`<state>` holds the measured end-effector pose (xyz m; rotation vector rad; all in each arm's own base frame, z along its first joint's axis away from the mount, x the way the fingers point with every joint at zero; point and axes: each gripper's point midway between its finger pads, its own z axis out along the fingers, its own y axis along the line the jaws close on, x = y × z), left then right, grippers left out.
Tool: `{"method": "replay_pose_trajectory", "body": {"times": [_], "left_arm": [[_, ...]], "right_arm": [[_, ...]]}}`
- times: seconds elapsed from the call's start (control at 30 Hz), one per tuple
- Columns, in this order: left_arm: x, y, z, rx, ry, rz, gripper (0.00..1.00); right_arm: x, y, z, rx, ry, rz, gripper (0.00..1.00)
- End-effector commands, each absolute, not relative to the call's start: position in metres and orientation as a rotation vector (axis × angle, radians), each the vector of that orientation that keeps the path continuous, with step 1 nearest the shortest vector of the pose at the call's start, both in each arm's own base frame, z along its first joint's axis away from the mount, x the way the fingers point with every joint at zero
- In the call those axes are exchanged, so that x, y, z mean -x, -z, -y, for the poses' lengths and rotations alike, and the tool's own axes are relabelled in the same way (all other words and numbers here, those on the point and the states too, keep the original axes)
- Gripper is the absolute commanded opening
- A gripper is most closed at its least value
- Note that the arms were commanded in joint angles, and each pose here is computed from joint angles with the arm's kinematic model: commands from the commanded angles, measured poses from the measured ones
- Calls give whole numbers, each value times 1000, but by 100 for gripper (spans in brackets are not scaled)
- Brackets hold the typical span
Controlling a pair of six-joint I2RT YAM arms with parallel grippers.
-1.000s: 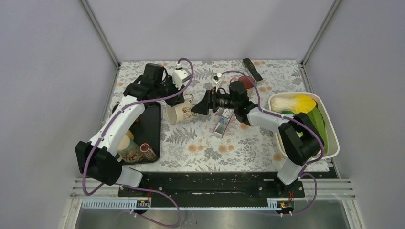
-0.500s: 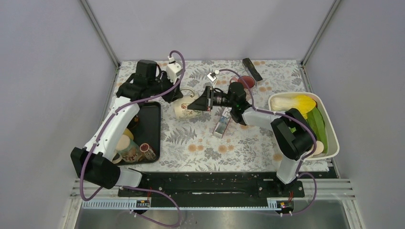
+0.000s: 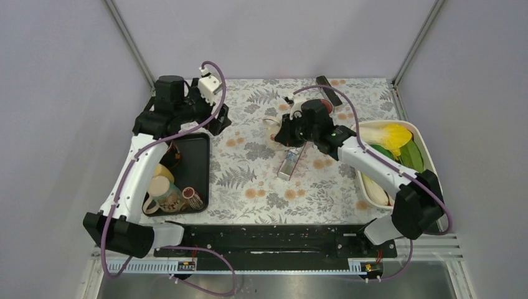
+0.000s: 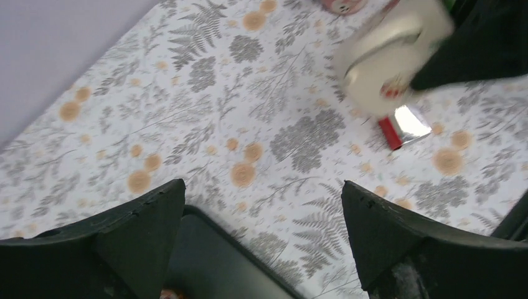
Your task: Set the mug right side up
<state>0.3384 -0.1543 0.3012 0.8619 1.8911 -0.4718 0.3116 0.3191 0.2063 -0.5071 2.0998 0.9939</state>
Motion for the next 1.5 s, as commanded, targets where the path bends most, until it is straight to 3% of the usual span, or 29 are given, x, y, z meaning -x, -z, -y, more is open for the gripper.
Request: {"method": "replay_pose_trajectory", "body": {"times": [0.0, 0.17, 0.3, 0.53, 0.63, 0.67, 0.7, 0.93, 1.1, 1.23, 1.4, 1.47], "left_arm": [[-323, -304, 118, -1013, 208, -1895, 99], [-282, -232, 97, -1367, 179, -2069, 99], [-252, -179, 77, -1564, 131, -2307, 89], [-239, -147, 63, -1551, 59, -2483, 87], [-229, -140, 57, -1601, 49, -2485, 90], [-225, -137, 53, -1622, 44, -2497, 96], [-220, -134, 49, -1639, 32, -2514, 99], [-202, -105, 14, -1646, -77, -2605, 99], [-187, -90, 17, -1699, 46, -2543, 99], [-175, -77, 20, -1828, 116, -2440, 99], [-174, -60, 20, -1911, 122, -2361, 99], [-181, -59, 20, -1898, 95, -2350, 94]], "right_arm": [[-352, -225, -186, 434, -150, -2154, 0], [-355, -178, -131, 316, -36, -2378, 0], [-361, -149, -125, 303, -82, -2470, 0], [-368, -109, -122, 280, -83, -2584, 0], [-368, -97, -120, 274, -106, -2621, 0], [-369, -94, -119, 267, -111, -2631, 0], [-369, -92, -117, 260, -110, -2636, 2], [-369, -97, -117, 250, -127, -2619, 57], [-367, -113, -117, 251, -147, -2566, 89], [-364, -119, -123, 270, -195, -2549, 99], [-362, -120, -127, 285, -228, -2541, 100], [-362, -123, -130, 292, -250, -2531, 99]]}}
